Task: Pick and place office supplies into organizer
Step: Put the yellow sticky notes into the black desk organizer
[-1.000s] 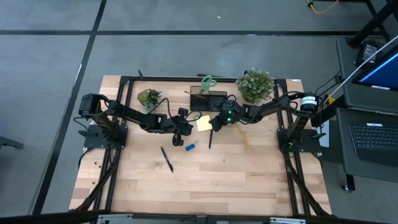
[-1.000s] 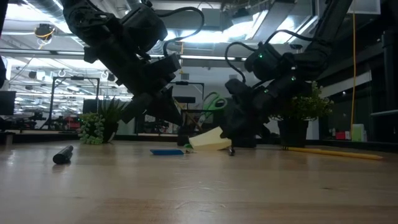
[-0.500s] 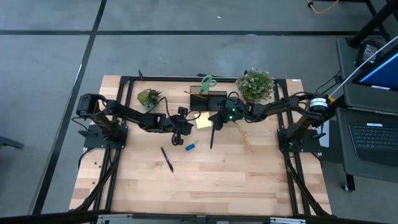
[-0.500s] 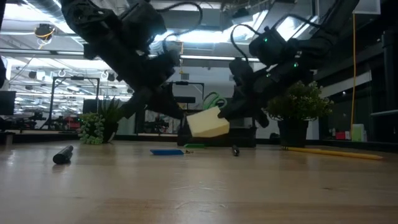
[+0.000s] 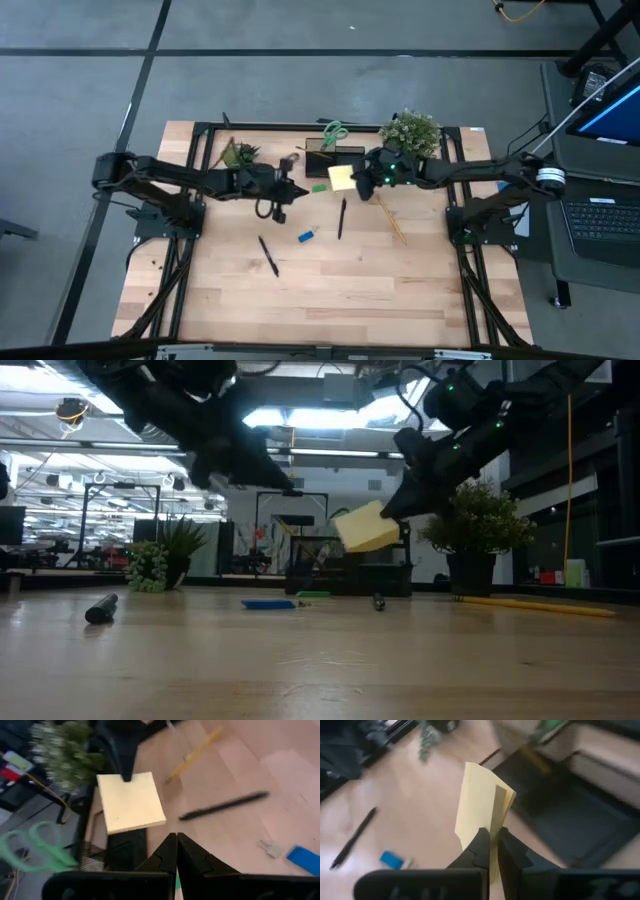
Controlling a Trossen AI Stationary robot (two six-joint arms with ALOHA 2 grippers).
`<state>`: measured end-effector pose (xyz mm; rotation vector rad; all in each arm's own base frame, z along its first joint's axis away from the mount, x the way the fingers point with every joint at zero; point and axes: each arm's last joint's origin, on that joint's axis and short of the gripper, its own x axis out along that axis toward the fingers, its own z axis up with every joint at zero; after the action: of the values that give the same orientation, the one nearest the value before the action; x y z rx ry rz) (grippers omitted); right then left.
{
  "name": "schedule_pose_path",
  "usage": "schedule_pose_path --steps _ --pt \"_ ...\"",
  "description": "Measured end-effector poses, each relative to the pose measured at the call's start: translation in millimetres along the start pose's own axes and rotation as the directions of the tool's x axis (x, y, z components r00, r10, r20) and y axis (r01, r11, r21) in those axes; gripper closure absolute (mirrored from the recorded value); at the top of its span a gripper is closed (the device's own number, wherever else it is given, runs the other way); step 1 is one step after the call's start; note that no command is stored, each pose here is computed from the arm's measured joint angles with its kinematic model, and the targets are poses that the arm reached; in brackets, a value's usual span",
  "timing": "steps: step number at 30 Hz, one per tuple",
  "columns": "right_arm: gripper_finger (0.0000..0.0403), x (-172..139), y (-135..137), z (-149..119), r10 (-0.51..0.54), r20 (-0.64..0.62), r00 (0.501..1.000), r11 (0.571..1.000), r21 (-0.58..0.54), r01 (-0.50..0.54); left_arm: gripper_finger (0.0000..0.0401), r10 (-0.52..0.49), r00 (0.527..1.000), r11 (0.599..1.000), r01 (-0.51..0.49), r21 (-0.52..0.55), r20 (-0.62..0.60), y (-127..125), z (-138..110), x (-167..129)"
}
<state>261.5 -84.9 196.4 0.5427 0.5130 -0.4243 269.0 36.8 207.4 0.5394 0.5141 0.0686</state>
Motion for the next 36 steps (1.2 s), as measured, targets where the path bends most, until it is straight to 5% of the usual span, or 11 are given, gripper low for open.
schedule_pose_path --steps 14,36 --pt "0.0384 -9 -47 18 -0.151 0.024 0.988 0.972 0.188 0.144 0.04 0.044 0.993 0.999 -0.041 -0.026 0.109 6 -6 -31" --pt "0.0385 25 -58 7 -0.181 0.013 0.983 0.966 0.192 0.175 0.0399 0.051 0.995 0.998 -0.048 -0.045 0.088 8 -12 -30"
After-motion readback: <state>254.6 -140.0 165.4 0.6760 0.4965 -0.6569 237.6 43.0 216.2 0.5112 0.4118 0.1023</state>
